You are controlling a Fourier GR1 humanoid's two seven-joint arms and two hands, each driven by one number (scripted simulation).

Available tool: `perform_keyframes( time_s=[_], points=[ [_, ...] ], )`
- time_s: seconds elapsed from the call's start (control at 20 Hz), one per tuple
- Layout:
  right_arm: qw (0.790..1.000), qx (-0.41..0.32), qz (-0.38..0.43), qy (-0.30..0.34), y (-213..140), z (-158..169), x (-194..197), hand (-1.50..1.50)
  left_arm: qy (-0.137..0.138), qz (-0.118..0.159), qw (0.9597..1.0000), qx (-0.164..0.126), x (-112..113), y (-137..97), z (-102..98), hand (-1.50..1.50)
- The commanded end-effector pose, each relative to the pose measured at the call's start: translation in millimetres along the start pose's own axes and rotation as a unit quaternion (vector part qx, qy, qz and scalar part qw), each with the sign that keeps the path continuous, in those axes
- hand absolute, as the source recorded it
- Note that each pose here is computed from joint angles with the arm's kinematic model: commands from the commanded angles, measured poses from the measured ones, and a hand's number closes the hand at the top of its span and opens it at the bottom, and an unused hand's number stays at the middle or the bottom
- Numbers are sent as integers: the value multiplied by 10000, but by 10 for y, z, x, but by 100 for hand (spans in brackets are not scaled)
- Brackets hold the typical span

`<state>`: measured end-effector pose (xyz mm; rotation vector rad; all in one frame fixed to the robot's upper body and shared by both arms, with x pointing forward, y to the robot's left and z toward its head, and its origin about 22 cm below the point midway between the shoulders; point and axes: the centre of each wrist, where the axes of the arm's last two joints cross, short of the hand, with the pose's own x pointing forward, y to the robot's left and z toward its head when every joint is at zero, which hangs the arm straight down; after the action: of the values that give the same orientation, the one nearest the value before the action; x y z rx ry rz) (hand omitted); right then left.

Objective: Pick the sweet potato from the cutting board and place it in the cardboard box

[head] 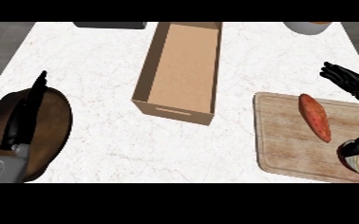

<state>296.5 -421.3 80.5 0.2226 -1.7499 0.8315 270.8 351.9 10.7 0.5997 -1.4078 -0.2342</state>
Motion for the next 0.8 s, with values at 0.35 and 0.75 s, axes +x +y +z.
perform_keyframes(
  time_s=[0.35,0.75],
  points=[
    [9610,2027,1868,209,-437,-6,314,-150,-35,-49,9999,-81,79,-46,-75,0],
    [9112,3092,2636,687,-309,-325,57,-150,-121,-54,9997,-214,132,-171,-5,0]
  ],
)
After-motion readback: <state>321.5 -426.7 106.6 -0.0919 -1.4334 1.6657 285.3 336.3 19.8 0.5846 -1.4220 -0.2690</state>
